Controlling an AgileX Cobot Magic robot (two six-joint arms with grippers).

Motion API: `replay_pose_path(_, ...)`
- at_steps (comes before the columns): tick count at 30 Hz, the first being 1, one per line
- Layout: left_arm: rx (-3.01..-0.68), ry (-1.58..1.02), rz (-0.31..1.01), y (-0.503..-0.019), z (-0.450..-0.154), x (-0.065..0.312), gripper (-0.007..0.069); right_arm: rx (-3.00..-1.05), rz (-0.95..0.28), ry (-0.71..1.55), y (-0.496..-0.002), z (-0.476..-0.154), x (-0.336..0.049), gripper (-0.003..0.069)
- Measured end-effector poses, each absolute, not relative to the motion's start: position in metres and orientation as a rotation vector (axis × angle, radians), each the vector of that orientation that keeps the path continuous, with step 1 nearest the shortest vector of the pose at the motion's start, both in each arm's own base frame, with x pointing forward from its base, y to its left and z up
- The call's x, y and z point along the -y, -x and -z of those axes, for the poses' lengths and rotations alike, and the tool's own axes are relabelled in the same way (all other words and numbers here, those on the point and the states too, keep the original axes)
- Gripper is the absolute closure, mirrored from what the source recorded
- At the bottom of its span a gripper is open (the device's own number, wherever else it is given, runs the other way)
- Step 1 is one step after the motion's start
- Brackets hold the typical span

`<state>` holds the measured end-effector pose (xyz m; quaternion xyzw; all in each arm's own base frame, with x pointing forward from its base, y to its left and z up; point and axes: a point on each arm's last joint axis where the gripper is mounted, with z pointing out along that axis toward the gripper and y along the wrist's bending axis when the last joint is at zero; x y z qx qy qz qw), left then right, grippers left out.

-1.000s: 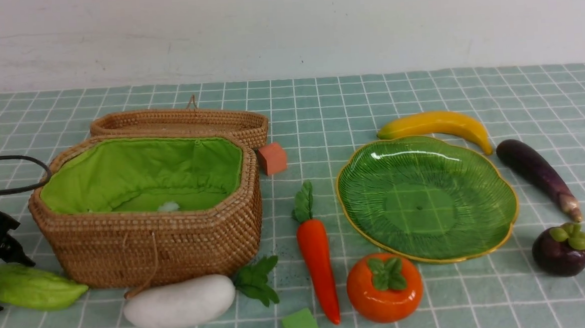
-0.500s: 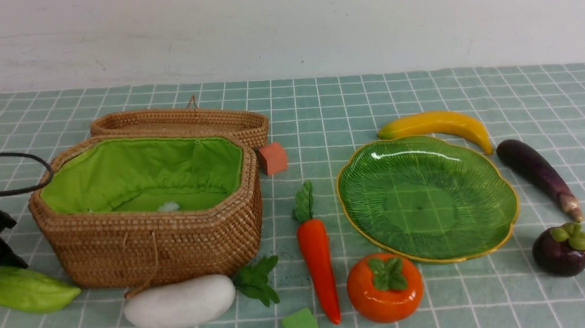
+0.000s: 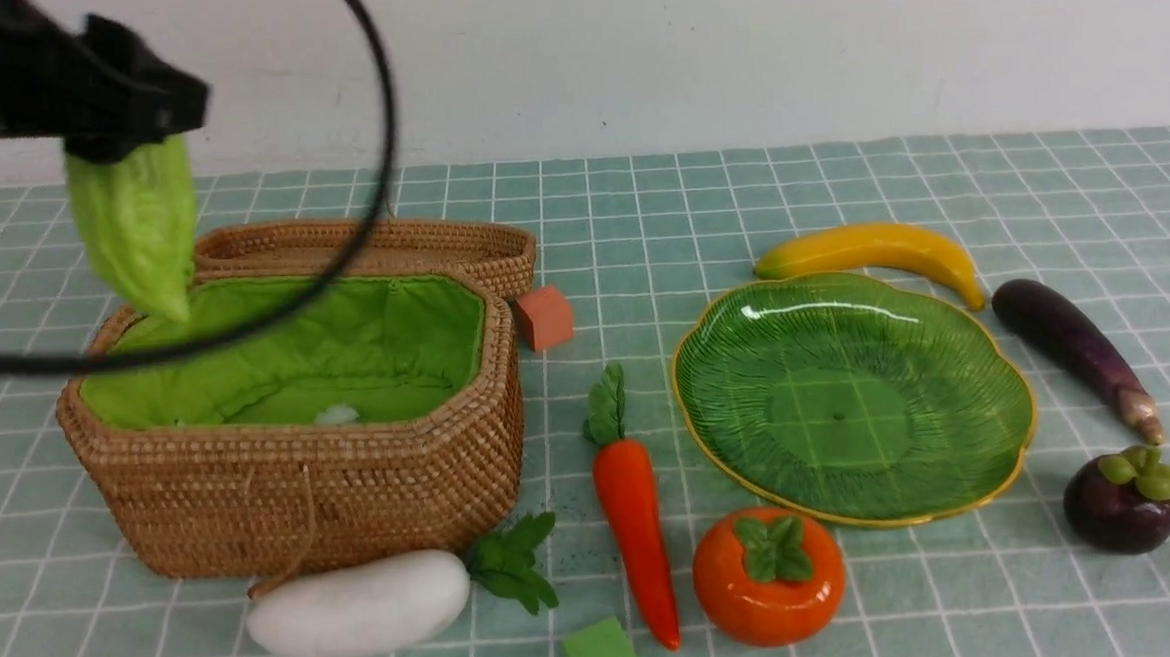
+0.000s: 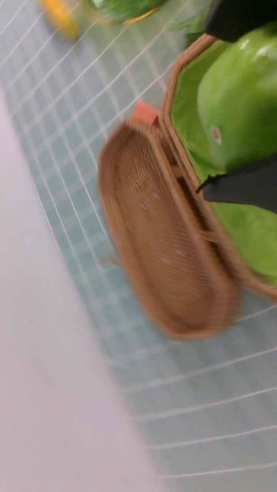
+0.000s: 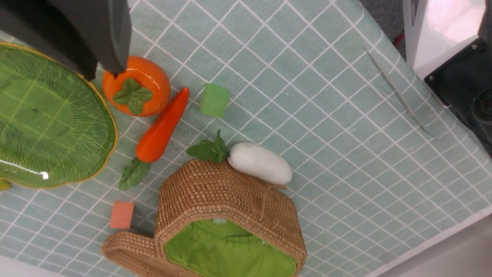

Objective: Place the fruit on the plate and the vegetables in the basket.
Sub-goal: Take a chayote with your left arm and place it on the basket on the left.

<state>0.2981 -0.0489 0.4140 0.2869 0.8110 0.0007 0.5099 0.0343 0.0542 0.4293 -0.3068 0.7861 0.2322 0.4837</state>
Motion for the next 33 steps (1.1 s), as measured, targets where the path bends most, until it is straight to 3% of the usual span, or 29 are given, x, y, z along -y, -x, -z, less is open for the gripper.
replay_pose_path(1, -1.898, -0.922, -0.111, -0.304, -0.411, 0.068, 0.018, -1.911, -0.565, 0.755, -0.032, -0.432, -0.054, 0.0601)
replay_pose_path(2, -1.893, -0.95, -0.125, -0.305, -0.41, 0.07, 0.018, -1.911, -0.564, 0.756, -0.032, -0.432, -0.054, 0.0601)
replay_pose_path(3, -1.856, -1.121, -0.239, -0.314, -0.399, 0.084, 0.018, -1.913, -0.565, 0.765, -0.03, -0.434, -0.053, 0.0599)
replay_pose_path(5, -1.838, -1.272, -0.333, -0.322, -0.386, 0.091, 0.018, -1.92, -0.566, 0.775, -0.028, -0.434, -0.053, 0.0596)
replay_pose_path(6, -1.837, -1.405, -0.432, -0.335, -0.366, 0.099, 0.018, -1.934, -0.568, 0.789, -0.027, -0.433, -0.053, 0.0595)
replay_pose_path(12, -1.906, -1.545, -0.552, -0.37, -0.312, 0.106, 0.018, -1.958, -0.572, 0.81, -0.025, -0.431, -0.053, 0.0594)
replay_pose_path(19, -1.967, -1.523, -0.544, -0.379, -0.295, 0.107, 0.0169, -1.953, -0.571, 0.806, -0.025, -0.432, -0.053, 0.0593)
replay_pose_path(23, -1.97, -1.521, -0.546, -0.379, -0.295, 0.107, 0.0031, -1.931, -0.567, 0.788, -0.027, -0.434, -0.053, 0.0592)
replay_pose_path(27, -1.989, -1.507, -0.542, -0.376, -0.299, 0.105, -0.0037, -1.918, -0.565, 0.777, -0.027, -0.435, -0.053, 0.0589)
replay_pose_path(31, -2.038, -1.4, -0.49, -0.365, -0.314, 0.103, -0.0025, -1.907, -0.562, 0.767, -0.028, -0.436, -0.053, 0.0589)
replay_pose_path(33, -2.107, -1.207, -0.376, -0.352, -0.332, 0.104, 0.0049, -1.898, -0.559, 0.76, -0.029, -0.437, -0.053, 0.0589)
